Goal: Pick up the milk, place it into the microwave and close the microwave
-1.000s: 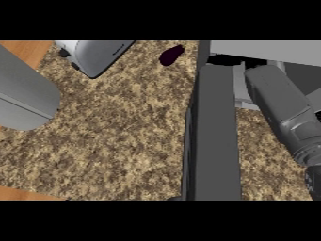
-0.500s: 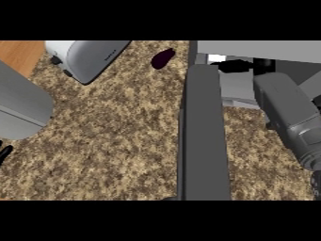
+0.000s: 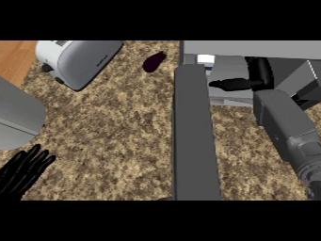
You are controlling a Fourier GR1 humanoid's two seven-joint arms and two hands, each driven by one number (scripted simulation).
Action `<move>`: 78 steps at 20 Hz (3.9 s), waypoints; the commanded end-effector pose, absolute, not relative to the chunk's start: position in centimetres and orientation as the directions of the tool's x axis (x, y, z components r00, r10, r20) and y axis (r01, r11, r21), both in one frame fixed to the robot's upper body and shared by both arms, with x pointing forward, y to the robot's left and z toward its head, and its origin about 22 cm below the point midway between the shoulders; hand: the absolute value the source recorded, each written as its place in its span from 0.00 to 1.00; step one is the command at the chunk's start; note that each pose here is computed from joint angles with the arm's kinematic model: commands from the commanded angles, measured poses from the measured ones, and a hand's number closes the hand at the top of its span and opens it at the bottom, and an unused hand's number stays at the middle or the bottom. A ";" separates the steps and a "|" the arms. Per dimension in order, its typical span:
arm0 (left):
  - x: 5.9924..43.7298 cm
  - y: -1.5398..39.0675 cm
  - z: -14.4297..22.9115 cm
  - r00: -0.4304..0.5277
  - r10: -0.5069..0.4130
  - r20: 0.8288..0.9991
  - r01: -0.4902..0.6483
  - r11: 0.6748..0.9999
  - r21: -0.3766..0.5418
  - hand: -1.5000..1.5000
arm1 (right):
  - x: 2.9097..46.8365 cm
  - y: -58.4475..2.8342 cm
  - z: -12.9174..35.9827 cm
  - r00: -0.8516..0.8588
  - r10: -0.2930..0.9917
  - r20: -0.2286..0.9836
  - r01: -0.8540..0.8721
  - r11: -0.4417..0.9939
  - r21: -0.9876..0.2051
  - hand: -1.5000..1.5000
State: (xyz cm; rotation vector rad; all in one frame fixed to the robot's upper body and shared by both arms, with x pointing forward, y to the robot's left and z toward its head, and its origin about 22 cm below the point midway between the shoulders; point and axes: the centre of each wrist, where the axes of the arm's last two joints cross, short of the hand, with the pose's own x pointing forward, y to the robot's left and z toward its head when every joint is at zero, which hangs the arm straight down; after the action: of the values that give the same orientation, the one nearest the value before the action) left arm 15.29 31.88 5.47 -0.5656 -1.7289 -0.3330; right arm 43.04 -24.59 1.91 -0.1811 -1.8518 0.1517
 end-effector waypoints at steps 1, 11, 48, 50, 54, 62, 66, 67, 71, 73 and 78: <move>15.2 30.3 4.6 -0.108 0.169 0.980 0.616 0.785 -0.067 0.00 | 41.7 -24.8 -0.5 -0.272 0.044 0.961 -0.025 0.998 -0.053 0.00; 18.7 28.0 2.5 -0.114 0.092 0.989 0.637 0.771 0.002 0.00 | 34.9 -21.2 -9.6 -0.199 -0.141 0.970 -0.142 0.983 0.113 0.00; 22.4 7.7 -5.6 -0.148 -0.095 0.984 0.822 0.542 0.176 1.00 | 11.9 -37.4 -7.7 -0.315 -0.157 0.936 -0.154 0.982 0.113 0.00; 21.4 6.8 -6.7 -0.147 -0.113 0.983 0.811 0.555 0.185 1.00 | 12.8 -37.6 -5.8 -0.333 -0.169 0.928 -0.186 0.976 0.111 0.00; 20.7 3.8 -5.3 -0.178 -0.135 0.975 0.811 0.540 0.223 1.00 | 12.3 -35.9 -3.8 -0.332 -0.205 0.921 -0.248 0.961 0.124 0.00; 21.3 1.2 -3.3 -0.234 -0.131 0.963 0.721 0.642 0.262 1.00 | 14.1 -33.9 0.7 -0.355 -0.224 0.908 -0.363 0.928 0.087 0.00; 22.2 0.5 -2.8 -0.257 -0.149 0.955 0.668 0.687 0.287 1.00 | 14.3 -33.2 1.9 -0.340 -0.237 0.910 -0.411 0.908 0.083 0.00; 23.5 0.3 -1.4 -0.276 -0.143 0.951 0.643 0.707 0.293 1.00 | 14.2 -33.2 2.5 -0.325 -0.229 0.917 -0.430 0.900 0.072 0.00; 24.6 0.1 -0.7 -0.264 -0.121 0.957 0.564 0.785 0.255 1.00 | 14.6 -32.8 3.6 -0.339 -0.247 0.908 -0.449 0.891 0.075 0.00; 25.0 -0.1 -0.3 -0.269 -0.099 0.958 0.533 0.813 0.234 1.00 | 14.6 -32.5 4.4 -0.337 -0.238 0.911 -0.444 0.893 0.069 0.00; 27.7 -0.3 0.7 -0.297 -0.137 0.945 0.457 0.849 0.266 1.00 | 14.3 -32.1 5.3 -0.318 -0.241 0.917 -0.470 0.880 0.069 0.00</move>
State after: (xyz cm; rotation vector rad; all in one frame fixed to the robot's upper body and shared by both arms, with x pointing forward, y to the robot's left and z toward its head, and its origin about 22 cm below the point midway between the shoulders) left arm 26.41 0.26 -0.19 -0.2903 -1.7404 -0.6387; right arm 14.38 -32.32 4.25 0.5059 -1.9261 0.2251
